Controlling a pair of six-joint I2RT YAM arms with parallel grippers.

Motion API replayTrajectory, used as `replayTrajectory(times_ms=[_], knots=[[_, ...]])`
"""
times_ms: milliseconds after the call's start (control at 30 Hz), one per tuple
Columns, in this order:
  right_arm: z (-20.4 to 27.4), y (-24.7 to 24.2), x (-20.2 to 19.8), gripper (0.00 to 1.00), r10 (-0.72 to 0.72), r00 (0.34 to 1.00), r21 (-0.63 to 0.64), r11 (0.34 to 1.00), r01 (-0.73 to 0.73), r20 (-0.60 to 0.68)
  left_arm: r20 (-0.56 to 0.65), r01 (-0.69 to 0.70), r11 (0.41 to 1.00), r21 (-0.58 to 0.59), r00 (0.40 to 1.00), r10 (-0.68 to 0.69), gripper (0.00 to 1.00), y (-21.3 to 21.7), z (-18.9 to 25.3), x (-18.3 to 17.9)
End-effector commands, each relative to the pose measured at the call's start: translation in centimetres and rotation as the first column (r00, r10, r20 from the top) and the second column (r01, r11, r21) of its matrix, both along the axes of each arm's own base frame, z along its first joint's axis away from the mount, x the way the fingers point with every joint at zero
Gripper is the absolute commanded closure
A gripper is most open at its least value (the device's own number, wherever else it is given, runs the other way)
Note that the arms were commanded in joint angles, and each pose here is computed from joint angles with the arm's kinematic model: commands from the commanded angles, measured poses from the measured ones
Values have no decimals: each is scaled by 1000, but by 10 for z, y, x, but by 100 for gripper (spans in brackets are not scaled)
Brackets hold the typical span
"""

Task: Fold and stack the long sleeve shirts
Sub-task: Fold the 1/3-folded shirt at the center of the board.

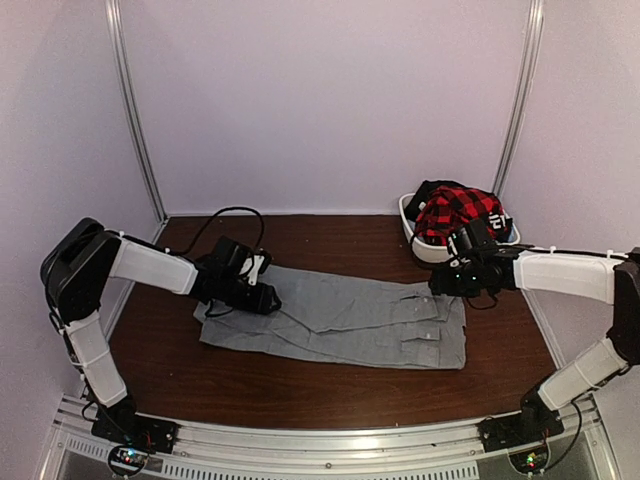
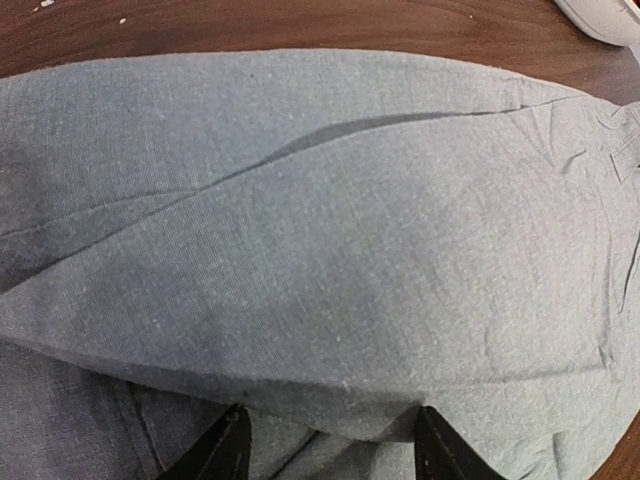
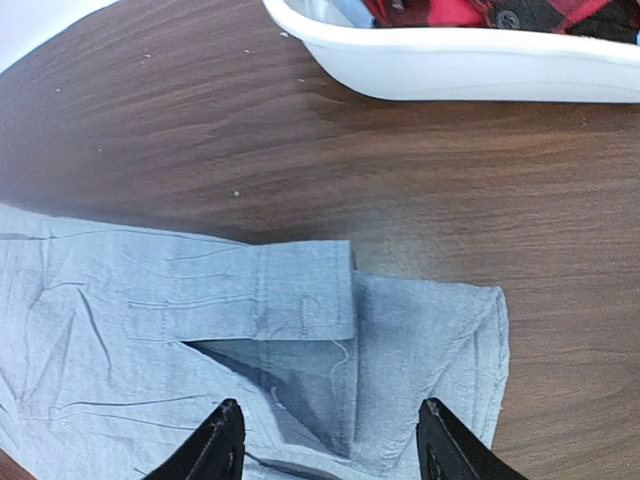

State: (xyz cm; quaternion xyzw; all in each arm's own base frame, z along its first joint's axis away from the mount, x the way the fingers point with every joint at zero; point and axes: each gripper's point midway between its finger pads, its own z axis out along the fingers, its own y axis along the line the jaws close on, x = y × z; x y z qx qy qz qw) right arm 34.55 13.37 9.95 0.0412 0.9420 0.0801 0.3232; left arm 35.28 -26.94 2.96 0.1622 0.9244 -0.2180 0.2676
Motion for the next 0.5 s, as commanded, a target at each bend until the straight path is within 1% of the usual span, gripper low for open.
replayTrajectory(times_ms=[0,167,267,367,467], knots=[[5,25,1,40,80,996,20,997,-81,41,1,-20,999,35,1000,20,42,12,-4,-9],[-12,43,5,42,133,991,31,991,-134,10,19,-76,997,8,997,76,39,23,13,-18],[-33,42,9,44,130,991,-11,991,-130,-42,6,-101,995,-19,995,101,38,27,19,-26],[-51,35,10,44,113,990,-66,991,-118,-82,-32,-103,993,-51,994,101,38,29,18,-39],[-67,30,5,45,106,987,-90,989,-117,-117,-69,-101,993,-63,993,96,37,31,12,-50]])
